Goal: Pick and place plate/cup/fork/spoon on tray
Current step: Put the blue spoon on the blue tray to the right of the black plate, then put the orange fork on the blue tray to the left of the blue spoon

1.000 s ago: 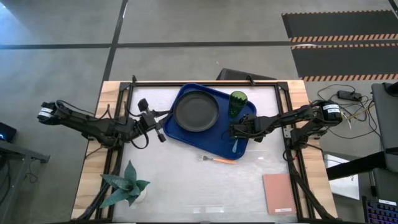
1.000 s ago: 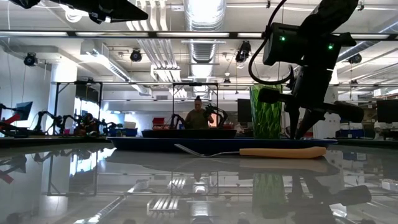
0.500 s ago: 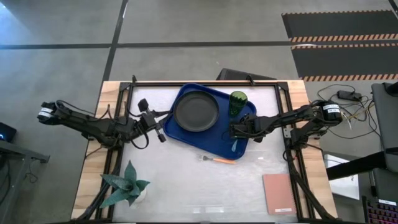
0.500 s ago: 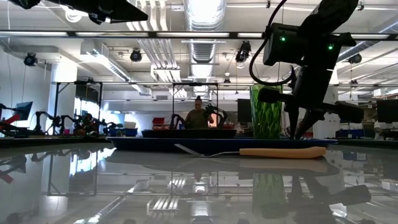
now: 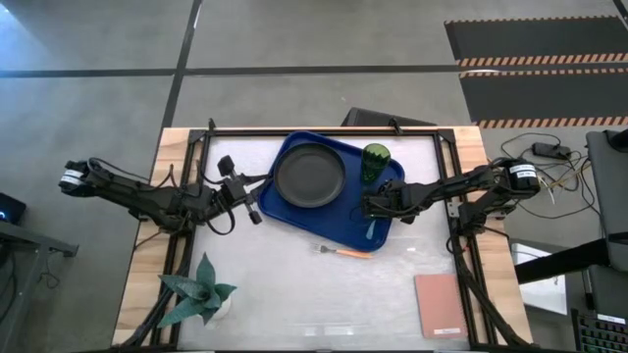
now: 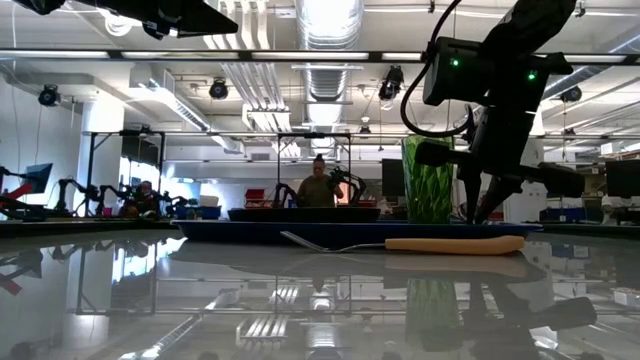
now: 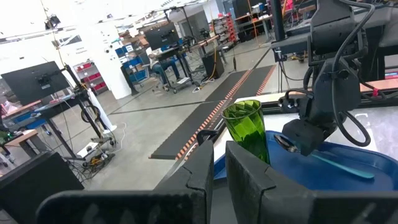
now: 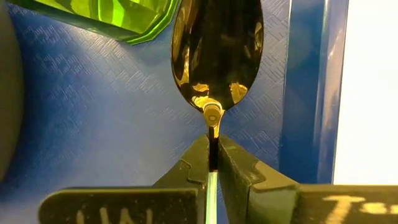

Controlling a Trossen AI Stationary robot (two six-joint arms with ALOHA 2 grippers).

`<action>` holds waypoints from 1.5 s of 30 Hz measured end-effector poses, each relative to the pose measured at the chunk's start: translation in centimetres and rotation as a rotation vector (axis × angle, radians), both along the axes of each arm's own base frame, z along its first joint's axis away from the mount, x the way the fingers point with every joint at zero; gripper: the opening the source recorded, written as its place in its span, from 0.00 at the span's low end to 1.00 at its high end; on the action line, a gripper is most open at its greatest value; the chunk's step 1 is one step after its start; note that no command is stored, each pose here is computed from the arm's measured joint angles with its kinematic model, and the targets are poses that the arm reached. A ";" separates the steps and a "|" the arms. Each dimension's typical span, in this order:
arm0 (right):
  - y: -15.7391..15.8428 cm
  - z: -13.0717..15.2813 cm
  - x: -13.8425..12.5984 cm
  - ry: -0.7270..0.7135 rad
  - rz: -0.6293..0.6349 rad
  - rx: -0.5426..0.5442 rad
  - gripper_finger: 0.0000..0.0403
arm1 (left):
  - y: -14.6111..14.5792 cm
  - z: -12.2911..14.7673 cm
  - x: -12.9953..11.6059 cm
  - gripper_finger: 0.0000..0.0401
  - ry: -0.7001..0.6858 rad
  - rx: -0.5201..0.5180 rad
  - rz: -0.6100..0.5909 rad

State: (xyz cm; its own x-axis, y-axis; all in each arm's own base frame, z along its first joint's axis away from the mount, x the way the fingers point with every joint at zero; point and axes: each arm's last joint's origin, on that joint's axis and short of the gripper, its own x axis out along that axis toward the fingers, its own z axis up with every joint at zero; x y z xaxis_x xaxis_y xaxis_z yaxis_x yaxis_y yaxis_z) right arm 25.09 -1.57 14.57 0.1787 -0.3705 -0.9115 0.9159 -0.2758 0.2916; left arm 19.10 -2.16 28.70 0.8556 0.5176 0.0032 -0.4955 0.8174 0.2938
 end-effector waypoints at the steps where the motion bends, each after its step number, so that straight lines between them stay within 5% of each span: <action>1: 0.0 0.0 0.0 0.000 0.000 0.000 0.04 | 0.0 0.0 0.0 0.06 0.000 0.000 0.000; 16: 0.0 0.2 0.0 0.008 0.039 0.000 0.44 | 0.0 0.0 0.0 0.06 0.000 0.000 0.000; 24: 0.7 2.4 -0.5 -0.035 0.197 -0.037 0.50 | 0.0 0.0 0.0 0.06 -0.001 -0.001 0.000; 36: 8.0 5.4 -0.7 -0.116 0.904 -0.331 0.50 | 0.0 0.1 0.0 0.06 -0.014 -0.009 -0.001; 45: 14.8 5.3 -1.7 -0.139 1.211 -0.649 0.49 | 0.0 0.5 0.0 0.06 -0.079 -0.086 -0.004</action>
